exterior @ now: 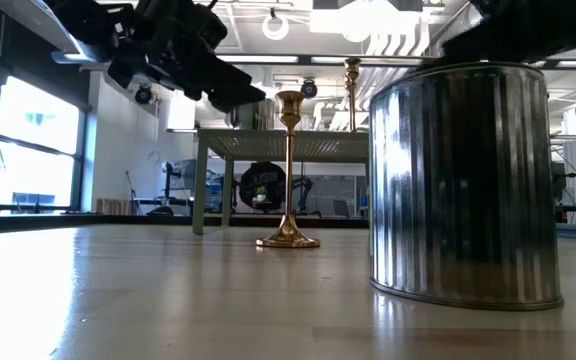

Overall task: Pick & Place candle stick holders
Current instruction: Put the left silver scented candle on the shelf

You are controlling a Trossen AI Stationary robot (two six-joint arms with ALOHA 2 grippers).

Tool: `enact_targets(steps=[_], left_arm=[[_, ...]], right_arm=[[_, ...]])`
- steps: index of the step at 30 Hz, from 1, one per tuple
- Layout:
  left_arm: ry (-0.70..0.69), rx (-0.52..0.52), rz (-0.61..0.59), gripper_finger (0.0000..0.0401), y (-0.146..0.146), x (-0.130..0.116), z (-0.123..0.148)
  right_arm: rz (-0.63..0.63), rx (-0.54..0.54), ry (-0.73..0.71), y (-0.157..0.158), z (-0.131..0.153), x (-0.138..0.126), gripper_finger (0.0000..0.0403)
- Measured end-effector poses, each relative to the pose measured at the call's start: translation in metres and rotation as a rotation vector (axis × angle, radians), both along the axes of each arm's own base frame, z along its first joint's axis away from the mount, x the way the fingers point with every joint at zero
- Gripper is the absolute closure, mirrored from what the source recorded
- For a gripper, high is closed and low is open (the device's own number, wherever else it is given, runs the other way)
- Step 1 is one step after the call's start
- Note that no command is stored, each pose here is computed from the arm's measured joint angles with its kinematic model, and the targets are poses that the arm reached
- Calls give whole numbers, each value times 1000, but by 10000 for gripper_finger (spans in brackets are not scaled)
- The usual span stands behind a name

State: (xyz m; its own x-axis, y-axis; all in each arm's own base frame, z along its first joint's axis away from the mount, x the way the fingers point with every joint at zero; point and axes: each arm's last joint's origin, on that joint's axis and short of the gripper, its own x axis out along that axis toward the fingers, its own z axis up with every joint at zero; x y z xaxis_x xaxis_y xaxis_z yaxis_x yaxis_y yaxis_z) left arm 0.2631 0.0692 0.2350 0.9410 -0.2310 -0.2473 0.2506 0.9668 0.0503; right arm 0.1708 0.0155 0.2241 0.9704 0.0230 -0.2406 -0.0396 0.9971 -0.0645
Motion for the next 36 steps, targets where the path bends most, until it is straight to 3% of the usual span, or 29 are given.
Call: enact_targets(steps=[13, 19, 25, 36], left_arm=[[11, -12, 44, 151, -11, 4, 0], [16, -44, 47, 151, -14, 5, 0], [-15, 1, 39, 151, -27, 8, 3], [-40, -8, 89, 151, -29, 8, 7]], right_arm=[[38, -79, 52, 64, -37, -7, 8], [59, -23, 121, 80, -55, -1, 8], [82, 16, 152, 94, -72, 6, 8], [176, 38, 207, 117, -82, 29, 9]])
